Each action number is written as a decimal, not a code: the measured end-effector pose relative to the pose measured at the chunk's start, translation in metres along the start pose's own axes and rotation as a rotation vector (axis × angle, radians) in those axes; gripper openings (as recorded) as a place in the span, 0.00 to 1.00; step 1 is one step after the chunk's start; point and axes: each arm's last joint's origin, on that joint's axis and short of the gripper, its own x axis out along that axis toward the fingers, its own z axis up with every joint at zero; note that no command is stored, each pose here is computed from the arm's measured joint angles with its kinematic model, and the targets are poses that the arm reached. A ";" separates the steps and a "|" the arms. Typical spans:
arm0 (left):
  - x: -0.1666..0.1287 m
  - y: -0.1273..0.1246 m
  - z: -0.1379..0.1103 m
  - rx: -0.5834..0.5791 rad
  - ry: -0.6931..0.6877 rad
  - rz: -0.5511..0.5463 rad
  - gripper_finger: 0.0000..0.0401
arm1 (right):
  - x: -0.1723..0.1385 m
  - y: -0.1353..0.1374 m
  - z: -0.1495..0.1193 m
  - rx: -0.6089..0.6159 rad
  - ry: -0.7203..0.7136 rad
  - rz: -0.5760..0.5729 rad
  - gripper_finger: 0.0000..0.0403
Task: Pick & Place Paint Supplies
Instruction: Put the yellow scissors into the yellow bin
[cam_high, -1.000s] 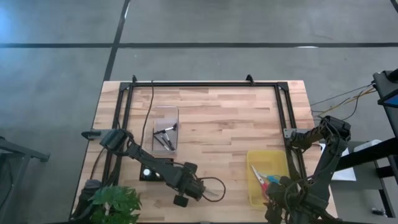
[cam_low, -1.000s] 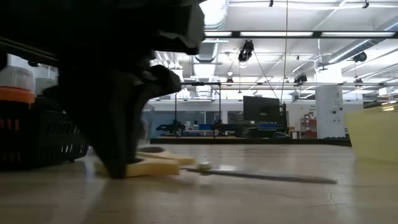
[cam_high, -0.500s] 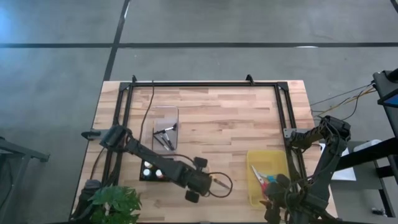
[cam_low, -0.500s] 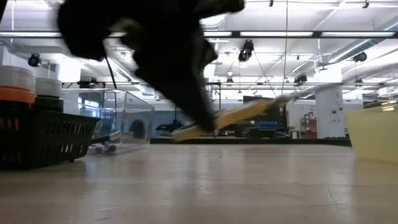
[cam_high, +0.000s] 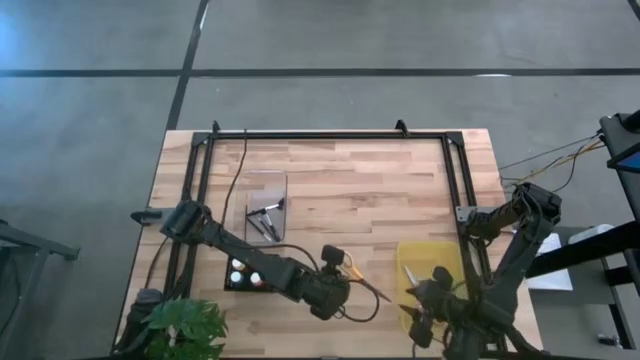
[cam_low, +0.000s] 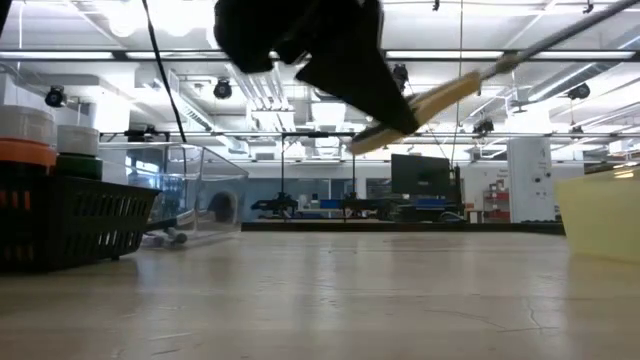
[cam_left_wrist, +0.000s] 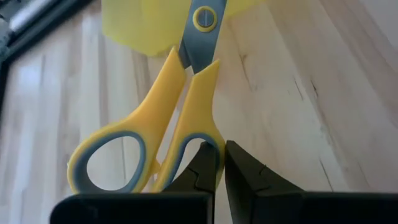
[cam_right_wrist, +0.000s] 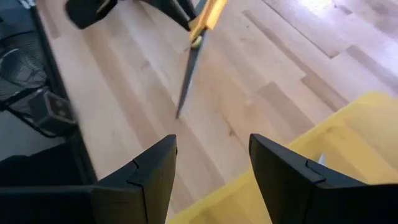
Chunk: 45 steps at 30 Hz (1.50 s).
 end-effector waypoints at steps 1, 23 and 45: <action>-0.001 0.001 0.002 0.004 -0.008 0.007 0.04 | 0.003 0.000 0.003 -0.001 0.002 -0.007 0.49; -0.004 0.003 0.009 0.037 -0.034 0.078 0.04 | 0.040 0.002 0.077 -0.028 0.178 0.103 0.50; -0.011 -0.005 0.016 0.075 -0.091 0.160 0.02 | 0.056 -0.004 0.086 -0.096 0.290 0.142 0.04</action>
